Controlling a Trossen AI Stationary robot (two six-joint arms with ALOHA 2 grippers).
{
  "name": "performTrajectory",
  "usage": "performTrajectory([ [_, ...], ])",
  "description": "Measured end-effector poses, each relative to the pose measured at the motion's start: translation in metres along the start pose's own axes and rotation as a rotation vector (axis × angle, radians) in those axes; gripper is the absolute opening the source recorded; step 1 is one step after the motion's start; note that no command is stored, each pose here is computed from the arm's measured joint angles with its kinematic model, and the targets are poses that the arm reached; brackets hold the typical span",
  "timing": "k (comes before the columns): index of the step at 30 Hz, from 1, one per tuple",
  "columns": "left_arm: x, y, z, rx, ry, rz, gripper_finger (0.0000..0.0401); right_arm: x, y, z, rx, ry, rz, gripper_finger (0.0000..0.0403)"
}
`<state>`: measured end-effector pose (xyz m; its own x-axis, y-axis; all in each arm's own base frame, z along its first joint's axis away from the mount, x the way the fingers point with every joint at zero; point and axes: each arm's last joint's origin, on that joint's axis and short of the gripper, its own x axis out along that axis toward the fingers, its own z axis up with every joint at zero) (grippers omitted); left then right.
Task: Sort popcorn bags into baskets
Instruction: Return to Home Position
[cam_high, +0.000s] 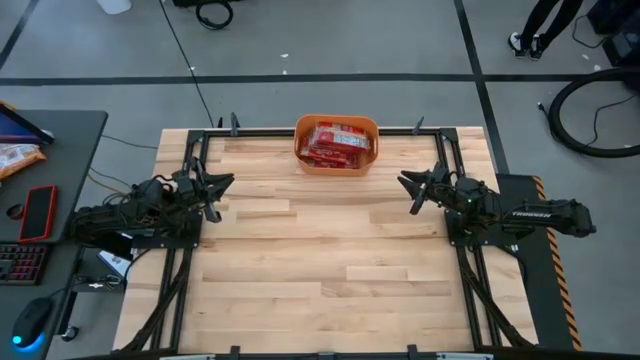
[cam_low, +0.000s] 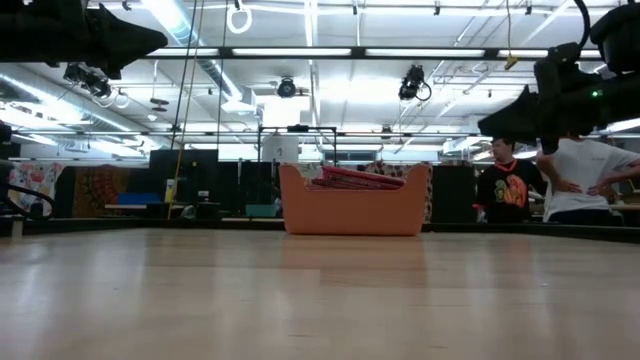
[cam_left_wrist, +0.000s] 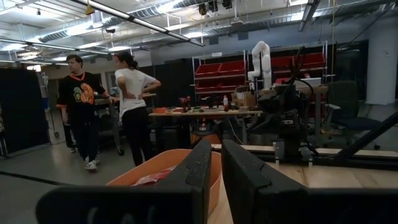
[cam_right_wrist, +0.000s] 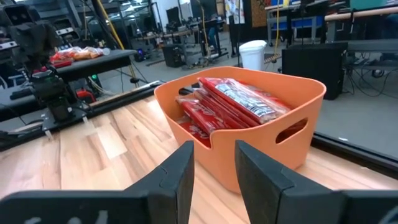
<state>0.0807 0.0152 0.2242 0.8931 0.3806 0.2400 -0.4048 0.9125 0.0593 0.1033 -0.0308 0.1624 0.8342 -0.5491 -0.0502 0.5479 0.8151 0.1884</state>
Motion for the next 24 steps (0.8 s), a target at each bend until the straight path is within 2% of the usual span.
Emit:
performTrajectory([
  [12, 0.0, -0.001, -0.001, 0.0, -0.003, -0.027, 0.0043, -0.001, -0.001, -0.003, 0.006, 0.027, 0.0, 0.0121],
  [24, 0.002, -0.006, -0.03, -0.039, 0.006, -0.027, 0.0043, -0.001, -0.001, -0.004, 0.014, 0.038, -0.005, 0.0122],
])
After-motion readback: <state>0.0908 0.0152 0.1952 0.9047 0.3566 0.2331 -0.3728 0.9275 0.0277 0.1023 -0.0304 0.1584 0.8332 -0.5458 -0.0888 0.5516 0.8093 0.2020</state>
